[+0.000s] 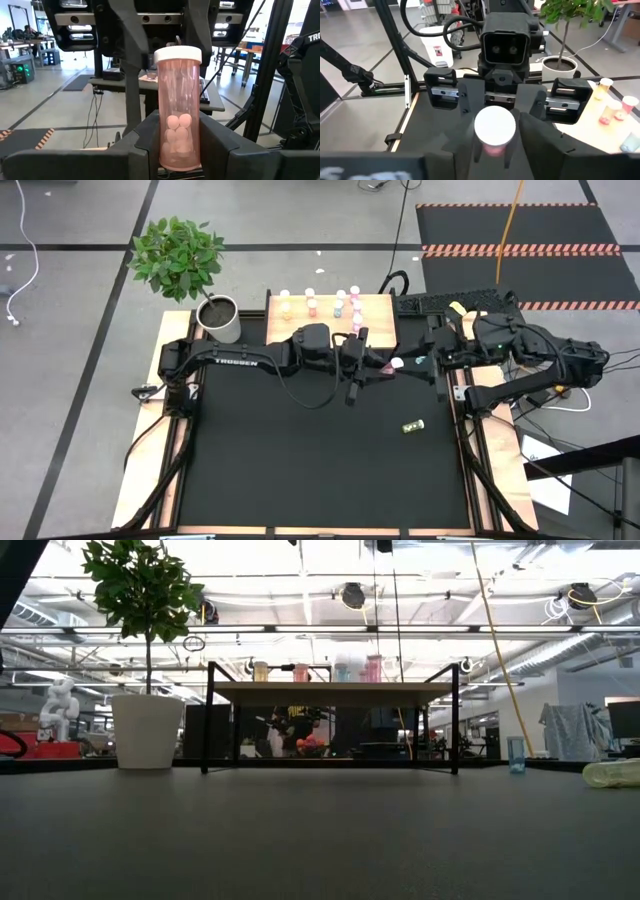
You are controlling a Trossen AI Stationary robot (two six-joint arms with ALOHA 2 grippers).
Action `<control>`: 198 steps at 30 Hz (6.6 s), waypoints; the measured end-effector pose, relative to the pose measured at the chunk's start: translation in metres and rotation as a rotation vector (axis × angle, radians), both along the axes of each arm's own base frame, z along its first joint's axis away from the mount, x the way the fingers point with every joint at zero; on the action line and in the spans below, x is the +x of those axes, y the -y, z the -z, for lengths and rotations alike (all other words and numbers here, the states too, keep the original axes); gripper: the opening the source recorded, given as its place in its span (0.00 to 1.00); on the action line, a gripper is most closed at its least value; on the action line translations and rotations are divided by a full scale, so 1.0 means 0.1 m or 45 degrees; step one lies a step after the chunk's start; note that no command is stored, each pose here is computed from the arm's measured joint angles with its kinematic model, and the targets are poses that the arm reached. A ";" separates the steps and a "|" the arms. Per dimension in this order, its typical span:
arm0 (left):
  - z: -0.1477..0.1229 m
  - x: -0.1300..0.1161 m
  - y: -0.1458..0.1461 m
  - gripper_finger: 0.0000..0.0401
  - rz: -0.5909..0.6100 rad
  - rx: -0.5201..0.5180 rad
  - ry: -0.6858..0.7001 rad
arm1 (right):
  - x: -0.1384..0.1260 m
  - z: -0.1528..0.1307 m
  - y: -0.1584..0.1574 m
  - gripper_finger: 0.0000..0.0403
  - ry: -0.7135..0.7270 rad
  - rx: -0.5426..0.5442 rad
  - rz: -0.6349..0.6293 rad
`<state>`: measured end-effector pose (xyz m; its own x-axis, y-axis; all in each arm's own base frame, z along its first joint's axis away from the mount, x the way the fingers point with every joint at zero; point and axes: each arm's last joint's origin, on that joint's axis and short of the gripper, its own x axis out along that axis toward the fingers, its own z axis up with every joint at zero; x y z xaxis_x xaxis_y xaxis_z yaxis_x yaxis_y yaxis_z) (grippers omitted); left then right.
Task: Pick and place medicine bottles onto shelf by color
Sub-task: Put the orange pill bottle on the shelf aligned with the other orange pill bottles
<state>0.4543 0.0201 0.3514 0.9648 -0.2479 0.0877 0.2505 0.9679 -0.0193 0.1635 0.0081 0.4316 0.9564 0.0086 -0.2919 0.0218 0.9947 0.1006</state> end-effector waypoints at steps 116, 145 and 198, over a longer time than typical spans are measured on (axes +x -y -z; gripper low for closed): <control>-0.15 -0.20 -0.05 0.28 -0.285 -0.136 -0.185 | 0.31 0.80 0.13 0.43 0.053 0.214 0.104; -0.21 -0.27 -0.09 0.66 -0.321 -0.181 -0.213 | 0.28 0.88 0.23 0.25 -0.044 0.076 0.193; 0.12 -0.60 -0.96 0.30 -0.862 0.010 -0.723 | 0.05 1.22 0.44 0.64 -0.195 0.124 0.628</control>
<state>0.3948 0.1160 0.3390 0.8020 0.3938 -0.4491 -0.4220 0.9057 0.0405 0.1688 -0.0361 0.3100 0.8002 -0.3977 -0.4489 0.5067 0.8487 0.1514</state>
